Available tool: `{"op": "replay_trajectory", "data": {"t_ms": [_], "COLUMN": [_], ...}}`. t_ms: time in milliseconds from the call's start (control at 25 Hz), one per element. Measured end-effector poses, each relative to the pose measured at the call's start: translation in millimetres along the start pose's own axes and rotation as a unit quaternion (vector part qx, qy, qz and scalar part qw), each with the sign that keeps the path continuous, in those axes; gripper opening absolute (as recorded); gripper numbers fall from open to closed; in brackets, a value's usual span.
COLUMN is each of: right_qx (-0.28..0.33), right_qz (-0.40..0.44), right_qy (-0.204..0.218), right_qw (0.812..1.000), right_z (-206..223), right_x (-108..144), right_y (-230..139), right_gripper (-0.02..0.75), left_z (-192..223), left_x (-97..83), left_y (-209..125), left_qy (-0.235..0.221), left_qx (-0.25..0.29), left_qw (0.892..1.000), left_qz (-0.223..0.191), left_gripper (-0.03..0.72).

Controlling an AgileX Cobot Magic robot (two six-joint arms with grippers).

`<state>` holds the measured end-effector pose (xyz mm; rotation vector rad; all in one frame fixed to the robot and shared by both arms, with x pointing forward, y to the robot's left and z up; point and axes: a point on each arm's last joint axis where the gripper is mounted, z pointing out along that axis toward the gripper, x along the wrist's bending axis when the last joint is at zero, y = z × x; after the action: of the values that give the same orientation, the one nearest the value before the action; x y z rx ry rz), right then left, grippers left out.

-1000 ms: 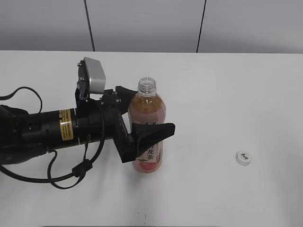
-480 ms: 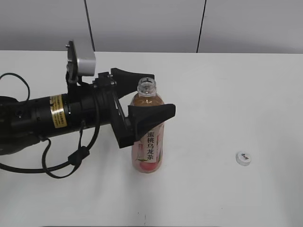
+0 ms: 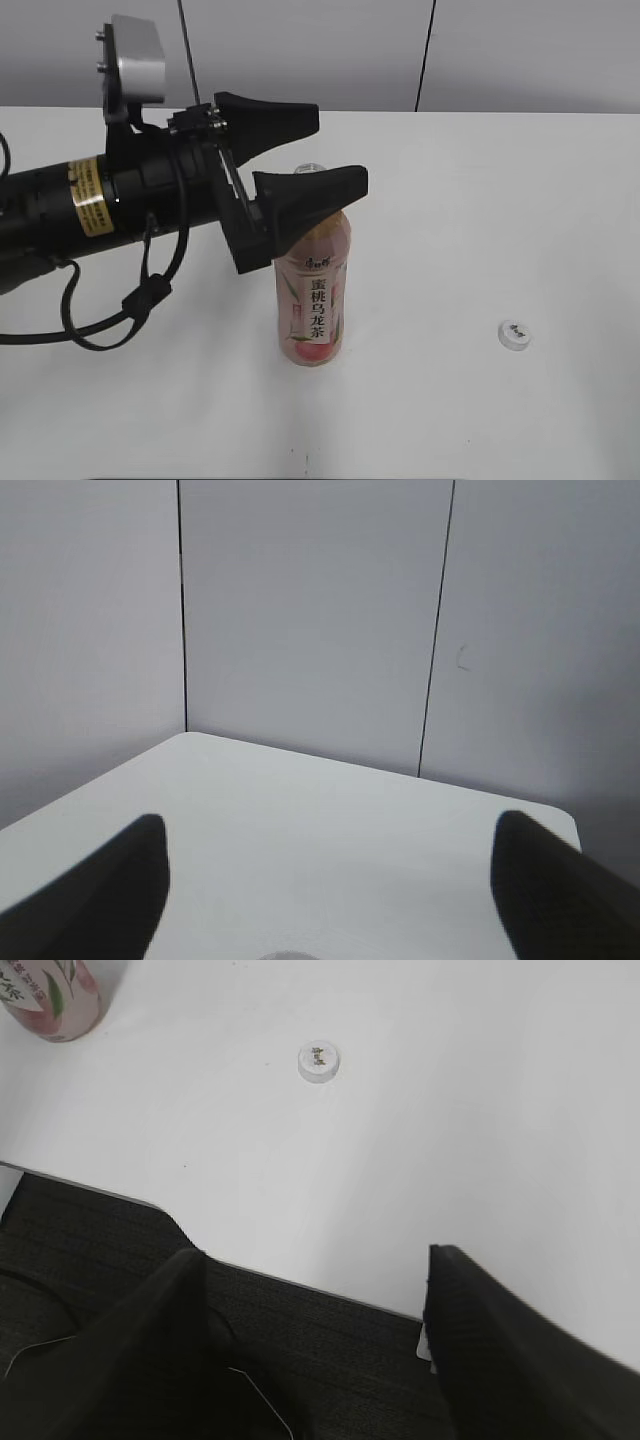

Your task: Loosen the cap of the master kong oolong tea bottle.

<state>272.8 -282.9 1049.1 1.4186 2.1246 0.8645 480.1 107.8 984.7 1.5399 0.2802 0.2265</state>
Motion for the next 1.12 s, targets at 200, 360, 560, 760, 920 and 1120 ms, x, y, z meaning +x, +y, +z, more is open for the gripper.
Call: {"op": "replay_trajectory", "data": {"t_ms": [200,360,560,760,920,1120], "right_qx": [0.001,0.001,0.001,0.001,0.001,0.001], "right_qz": [0.000,0.000,0.000,0.000,0.000,0.000], "right_qy": [0.000,0.000,0.000,0.000,0.000,0.000], "right_qw": [1.000,1.000,1.000,1.000,1.000,1.000], "right_z": [0.0,0.0,0.0,0.0,0.0,0.0], "right_x": [0.0,0.0,0.0,0.0,0.0,0.0], "right_y": [-0.1,-0.1,-0.1,-0.1,-0.1,-0.1], "right_gripper": [0.513,0.512,0.512,0.512,0.512,0.512], "left_z": [-5.5,-12.7,-26.1,-39.6,-54.2,-80.2], "left_x": [-3.7,-9.0,-18.0,-25.0,-35.7,-42.8], "left_y": [19.8,40.6,69.7,89.3,108.8,129.7], "left_qy": [0.015,0.029,0.059,0.094,0.115,0.199], "left_qx": [-0.002,-0.008,-0.013,-0.005,-0.018,-0.038], "left_qw": [1.000,0.999,0.997,0.994,0.992,0.979], "left_qz": [0.006,0.014,0.044,0.056,0.046,0.021], "left_gripper": [0.592,0.592,0.591,0.591,0.591,0.591]}}
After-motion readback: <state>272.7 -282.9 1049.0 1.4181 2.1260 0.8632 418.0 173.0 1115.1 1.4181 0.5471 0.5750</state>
